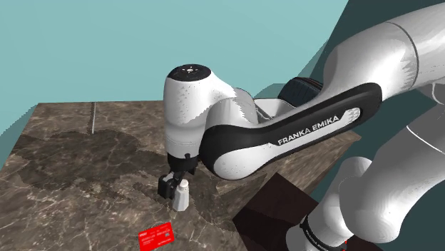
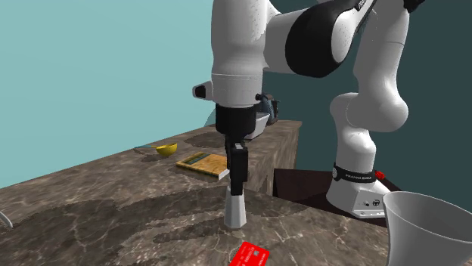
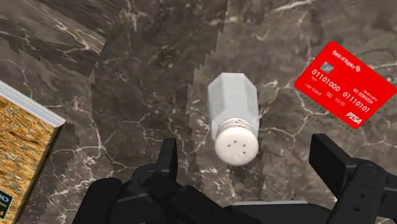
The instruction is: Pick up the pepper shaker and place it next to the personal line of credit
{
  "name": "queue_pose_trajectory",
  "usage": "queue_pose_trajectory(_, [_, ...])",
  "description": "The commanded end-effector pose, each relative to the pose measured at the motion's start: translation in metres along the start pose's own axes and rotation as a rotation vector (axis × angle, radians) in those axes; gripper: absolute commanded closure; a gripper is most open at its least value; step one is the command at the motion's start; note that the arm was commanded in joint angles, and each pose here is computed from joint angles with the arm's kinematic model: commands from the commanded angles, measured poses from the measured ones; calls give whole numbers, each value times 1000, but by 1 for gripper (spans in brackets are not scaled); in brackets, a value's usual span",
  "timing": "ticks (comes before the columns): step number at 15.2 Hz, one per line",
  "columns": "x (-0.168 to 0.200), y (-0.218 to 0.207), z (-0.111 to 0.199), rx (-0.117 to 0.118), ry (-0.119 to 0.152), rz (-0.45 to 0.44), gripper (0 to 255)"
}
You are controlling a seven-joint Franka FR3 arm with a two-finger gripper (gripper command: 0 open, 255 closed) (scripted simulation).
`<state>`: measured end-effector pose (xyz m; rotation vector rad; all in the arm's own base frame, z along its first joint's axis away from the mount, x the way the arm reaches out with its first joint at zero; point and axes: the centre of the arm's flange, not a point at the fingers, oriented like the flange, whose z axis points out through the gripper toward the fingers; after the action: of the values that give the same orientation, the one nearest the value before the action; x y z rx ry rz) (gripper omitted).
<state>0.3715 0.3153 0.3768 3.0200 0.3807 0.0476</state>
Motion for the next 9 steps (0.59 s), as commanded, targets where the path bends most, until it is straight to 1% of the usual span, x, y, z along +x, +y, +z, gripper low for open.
queue_pose_trajectory(1, [-1,0,-24,0,-1,0,0])
queue_pose_trajectory(2, [-1,0,-34,0,-1,0,0])
queue_pose_trajectory(9, [-1,0,-34,0,-1,0,0])
